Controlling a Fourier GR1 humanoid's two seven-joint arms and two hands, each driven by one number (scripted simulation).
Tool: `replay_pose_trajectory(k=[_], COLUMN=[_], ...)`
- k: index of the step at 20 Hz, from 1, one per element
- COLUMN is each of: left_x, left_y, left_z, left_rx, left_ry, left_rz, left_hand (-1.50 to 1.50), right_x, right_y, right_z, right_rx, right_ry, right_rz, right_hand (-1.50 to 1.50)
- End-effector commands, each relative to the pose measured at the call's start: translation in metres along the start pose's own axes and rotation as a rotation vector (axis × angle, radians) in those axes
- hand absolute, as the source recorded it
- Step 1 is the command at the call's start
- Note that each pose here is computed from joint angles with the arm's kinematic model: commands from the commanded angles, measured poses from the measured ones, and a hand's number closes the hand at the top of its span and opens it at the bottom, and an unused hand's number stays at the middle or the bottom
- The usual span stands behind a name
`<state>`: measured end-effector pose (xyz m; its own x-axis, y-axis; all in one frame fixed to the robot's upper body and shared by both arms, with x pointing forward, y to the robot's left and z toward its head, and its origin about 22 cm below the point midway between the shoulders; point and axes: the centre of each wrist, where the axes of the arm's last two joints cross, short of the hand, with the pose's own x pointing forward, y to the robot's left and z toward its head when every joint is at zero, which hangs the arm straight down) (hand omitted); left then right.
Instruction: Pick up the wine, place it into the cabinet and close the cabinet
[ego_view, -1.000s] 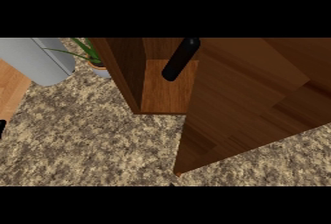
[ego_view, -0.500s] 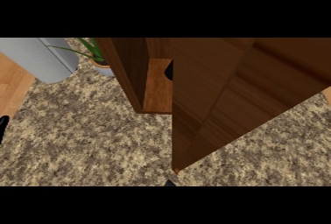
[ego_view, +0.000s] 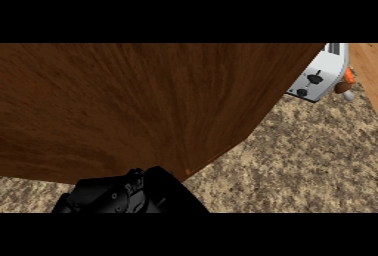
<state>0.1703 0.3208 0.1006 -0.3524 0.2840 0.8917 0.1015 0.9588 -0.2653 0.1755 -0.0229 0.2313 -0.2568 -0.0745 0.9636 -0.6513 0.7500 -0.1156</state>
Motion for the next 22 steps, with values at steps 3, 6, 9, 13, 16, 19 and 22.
replay_pose_trajectory(k=[3, 6, 9, 13, 16, 19, 22], left_x=[-0.006, -0.01, -0.014, -0.015, -0.011, -0.008, -0.007], left_y=[-0.003, -0.003, -0.009, -0.005, 0.0, -0.009, 0.002], left_z=[-0.001, -0.004, -0.002, -0.004, -0.004, -0.003, -0.007], left_rx=[0.02, 0.022, 0.035, 0.04, 0.038, 0.021, 0.039], left_ry=[-0.024, -0.01, -0.026, -0.027, -0.017, -0.018, -0.012], left_rz=[-0.004, 0.002, -0.007, -0.014, -0.025, -0.038, -0.023], left_hand=[-1.5, -1.5, -1.5, -1.5, -1.5, -1.5, -1.5], right_x=[0.005, 0.017, 0.024, -0.015, -0.014, -0.027, -0.028], right_y=[-0.012, -0.013, -0.029, -0.059, -0.087, -0.108, -0.128], right_z=[-0.077, -0.101, -0.122, -0.141, -0.144, -0.156, -0.157], right_rx=[-0.064, -0.096, -0.131, -0.172, -0.167, -0.194, -0.204], right_ry=[-0.021, -0.053, -0.046, 0.007, 0.005, 0.035, 0.019], right_rz=[0.029, 0.15, 0.201, 0.175, 0.17, 0.148, 0.186], right_hand=[1.5, 1.5, 1.5, 1.5, 1.5, 1.5, 1.5])
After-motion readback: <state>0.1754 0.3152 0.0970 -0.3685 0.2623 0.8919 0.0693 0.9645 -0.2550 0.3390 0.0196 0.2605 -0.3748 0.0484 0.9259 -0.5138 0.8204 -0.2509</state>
